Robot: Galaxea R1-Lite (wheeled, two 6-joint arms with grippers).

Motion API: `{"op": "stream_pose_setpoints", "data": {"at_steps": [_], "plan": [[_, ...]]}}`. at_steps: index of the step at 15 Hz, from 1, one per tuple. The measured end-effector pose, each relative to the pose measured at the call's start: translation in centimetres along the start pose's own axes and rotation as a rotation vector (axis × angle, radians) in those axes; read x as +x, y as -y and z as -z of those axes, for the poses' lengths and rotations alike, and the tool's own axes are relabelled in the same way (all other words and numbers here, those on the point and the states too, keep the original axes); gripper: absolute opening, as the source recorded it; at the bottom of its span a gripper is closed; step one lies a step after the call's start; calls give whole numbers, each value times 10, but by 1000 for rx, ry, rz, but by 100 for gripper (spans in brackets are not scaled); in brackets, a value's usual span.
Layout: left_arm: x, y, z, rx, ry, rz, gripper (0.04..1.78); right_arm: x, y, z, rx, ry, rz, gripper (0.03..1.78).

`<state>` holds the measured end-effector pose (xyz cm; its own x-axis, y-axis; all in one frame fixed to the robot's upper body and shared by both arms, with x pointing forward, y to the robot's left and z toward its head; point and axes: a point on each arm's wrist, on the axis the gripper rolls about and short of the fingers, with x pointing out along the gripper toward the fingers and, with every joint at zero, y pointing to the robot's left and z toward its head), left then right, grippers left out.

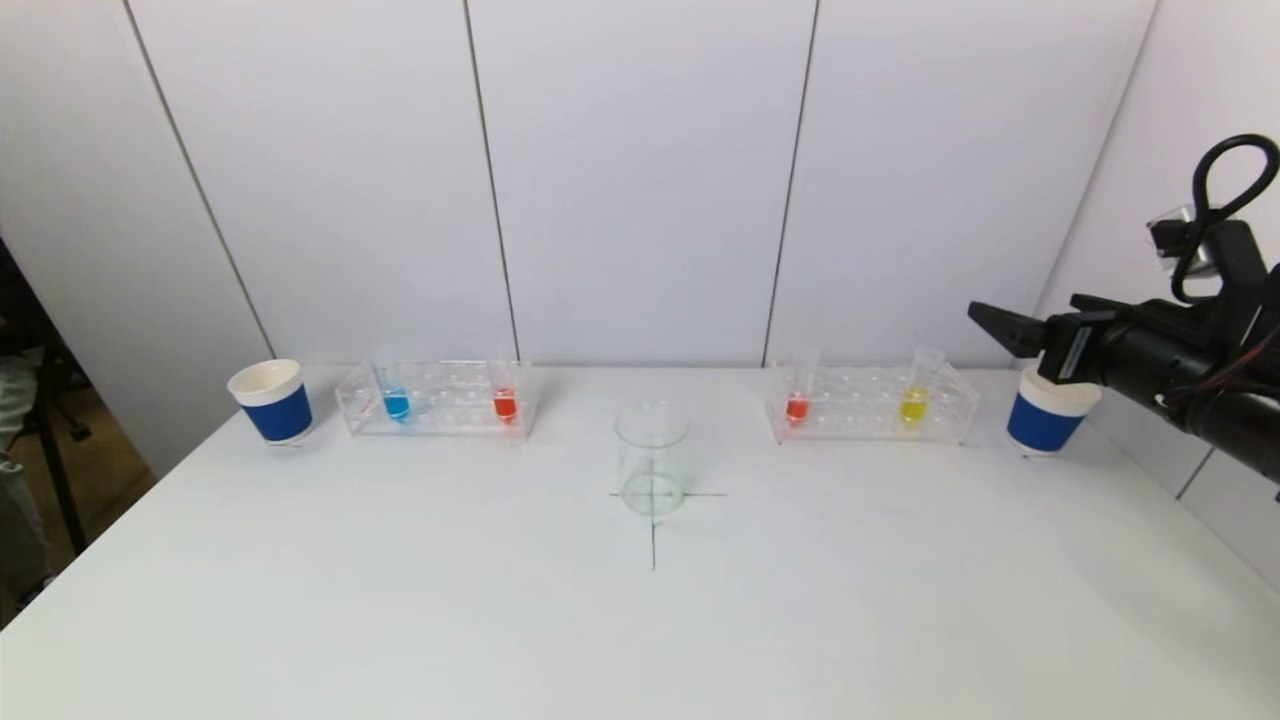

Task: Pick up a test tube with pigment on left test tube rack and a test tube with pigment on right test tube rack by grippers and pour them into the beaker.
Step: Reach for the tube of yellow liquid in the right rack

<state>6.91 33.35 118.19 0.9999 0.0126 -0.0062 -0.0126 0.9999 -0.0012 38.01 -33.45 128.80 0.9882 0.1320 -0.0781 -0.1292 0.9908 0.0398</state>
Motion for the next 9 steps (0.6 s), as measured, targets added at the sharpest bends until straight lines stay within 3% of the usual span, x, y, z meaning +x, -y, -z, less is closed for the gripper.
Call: {"op": "stream_pose_setpoints", "data": {"at_steps": [9], "plan": [[0,0,0,0,0,0,176,56,5,64,-5,45,35,177]]}}
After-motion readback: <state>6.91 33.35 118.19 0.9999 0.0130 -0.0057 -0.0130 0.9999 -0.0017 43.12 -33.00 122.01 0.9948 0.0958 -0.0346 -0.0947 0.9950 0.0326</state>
